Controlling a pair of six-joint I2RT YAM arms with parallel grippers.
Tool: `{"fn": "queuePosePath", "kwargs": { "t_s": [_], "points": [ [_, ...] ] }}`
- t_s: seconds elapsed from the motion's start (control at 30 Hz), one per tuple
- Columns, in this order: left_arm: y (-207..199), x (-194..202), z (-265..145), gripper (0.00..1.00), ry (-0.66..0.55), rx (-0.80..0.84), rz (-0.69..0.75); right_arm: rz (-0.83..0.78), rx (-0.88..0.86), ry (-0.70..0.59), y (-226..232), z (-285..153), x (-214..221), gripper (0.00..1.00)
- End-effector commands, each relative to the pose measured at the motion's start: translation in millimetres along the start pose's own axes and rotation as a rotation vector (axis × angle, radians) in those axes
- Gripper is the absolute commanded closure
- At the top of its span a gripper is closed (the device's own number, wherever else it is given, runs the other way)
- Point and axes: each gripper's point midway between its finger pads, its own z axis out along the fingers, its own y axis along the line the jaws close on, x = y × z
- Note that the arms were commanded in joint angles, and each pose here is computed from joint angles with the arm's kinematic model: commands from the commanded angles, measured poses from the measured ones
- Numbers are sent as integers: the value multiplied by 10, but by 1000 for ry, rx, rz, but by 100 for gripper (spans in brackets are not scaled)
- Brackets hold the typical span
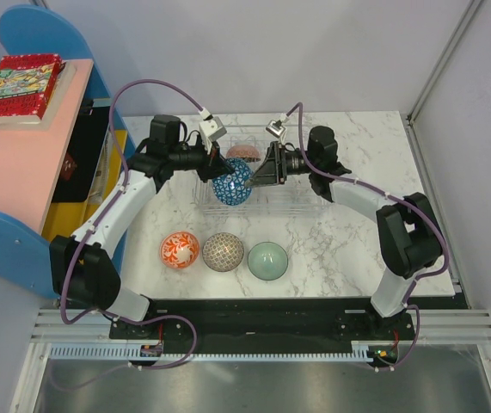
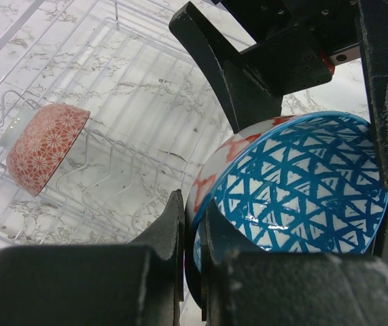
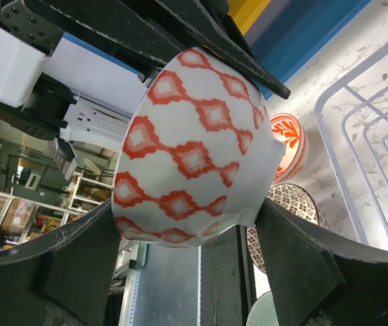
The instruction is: Load the bowls into the dish rack
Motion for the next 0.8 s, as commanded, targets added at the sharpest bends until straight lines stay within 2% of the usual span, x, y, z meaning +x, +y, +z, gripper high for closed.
{"fn": "queuePosePath", "kwargs": {
  "t_s": [0.0, 0.23, 0.33, 0.43, 0.53, 0.57, 0.63, 0.67, 0.73, 0.77],
  "points": [
    [-52, -282, -66, 98, -84, 1, 97, -62, -77, -7, 211, 16, -55, 15],
    [-62, -247, -55, 98, -86, 2, 95, -69, -85, -13, 247, 5, -63, 16],
    [-57, -227, -41, 98, -84, 5, 90, -73, -85, -16, 252, 3, -62, 19],
    [-60, -228, -43, 98, -85, 5, 88, -75, -83, -21, 253, 3, -67, 28],
    [-56, -221, -35, 98, -84, 5, 82, -73, -79, -29, 243, 6, -78, 49],
    [-64, -223, -35, 98, -85, 10, 82, -71, -76, -33, 236, 7, -82, 67],
    [-70, -229, -31, 98, -85, 13, 81, -65, -69, -39, 219, 11, -90, 87],
    [-68, -233, -35, 88, -85, 9, 81, -79, -65, -41, 209, 13, -97, 100],
    [-59, -214, -32, 66, -82, 7, 77, -57, -32, -41, 138, 19, -96, 100],
    [-47, -205, -35, 42, -78, -1, 75, -59, -17, -43, 104, 21, -98, 100]
  ]
}}
